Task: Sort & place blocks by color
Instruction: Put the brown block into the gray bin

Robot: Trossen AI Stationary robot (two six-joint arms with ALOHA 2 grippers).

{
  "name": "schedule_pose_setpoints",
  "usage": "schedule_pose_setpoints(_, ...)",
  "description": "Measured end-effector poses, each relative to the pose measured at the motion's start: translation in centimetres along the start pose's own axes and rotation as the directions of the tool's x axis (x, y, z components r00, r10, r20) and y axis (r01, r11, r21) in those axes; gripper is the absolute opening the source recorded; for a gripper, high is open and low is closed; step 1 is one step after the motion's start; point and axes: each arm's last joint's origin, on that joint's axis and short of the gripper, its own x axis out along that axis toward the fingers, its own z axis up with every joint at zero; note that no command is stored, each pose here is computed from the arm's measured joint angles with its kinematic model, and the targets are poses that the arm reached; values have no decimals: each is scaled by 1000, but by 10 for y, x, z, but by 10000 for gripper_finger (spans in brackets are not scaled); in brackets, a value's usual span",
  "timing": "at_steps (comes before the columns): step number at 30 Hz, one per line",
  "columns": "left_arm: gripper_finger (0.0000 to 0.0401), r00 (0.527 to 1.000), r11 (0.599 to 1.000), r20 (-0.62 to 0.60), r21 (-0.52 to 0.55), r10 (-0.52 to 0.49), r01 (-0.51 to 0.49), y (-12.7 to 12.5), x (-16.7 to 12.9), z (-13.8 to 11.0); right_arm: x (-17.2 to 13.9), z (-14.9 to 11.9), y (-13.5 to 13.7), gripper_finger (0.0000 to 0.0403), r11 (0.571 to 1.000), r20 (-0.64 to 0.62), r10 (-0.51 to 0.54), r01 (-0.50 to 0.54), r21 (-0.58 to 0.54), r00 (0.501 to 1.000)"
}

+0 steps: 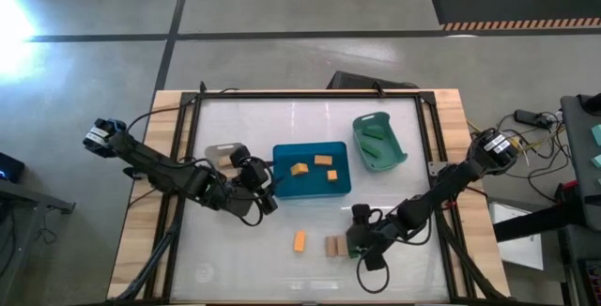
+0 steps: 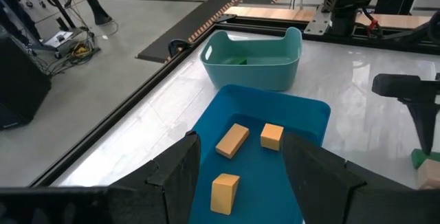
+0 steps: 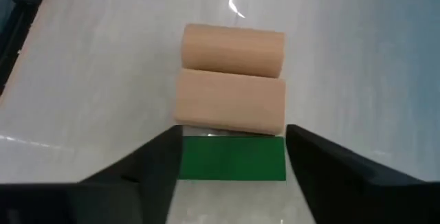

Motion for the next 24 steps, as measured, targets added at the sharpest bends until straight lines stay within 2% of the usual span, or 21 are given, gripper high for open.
schedule_pose_setpoints(4, 189, 1000, 1000, 0, 3, 0, 0, 0, 0, 0, 0, 2, 1, 310, 1000, 14, 10, -10, 28, 1000)
schedule_pose_setpoints(8, 189, 1000, 1000, -2, 8, 0, 0, 0, 0, 0, 9, 0, 2, 333, 1000, 17, 6, -7, 30, 1000)
schedule_pose_setpoints(24, 189, 1000, 1000, -2, 11, 0, 0, 0, 0, 0, 31, 0, 4, 324, 995, 68, -20, 13, 96, 997)
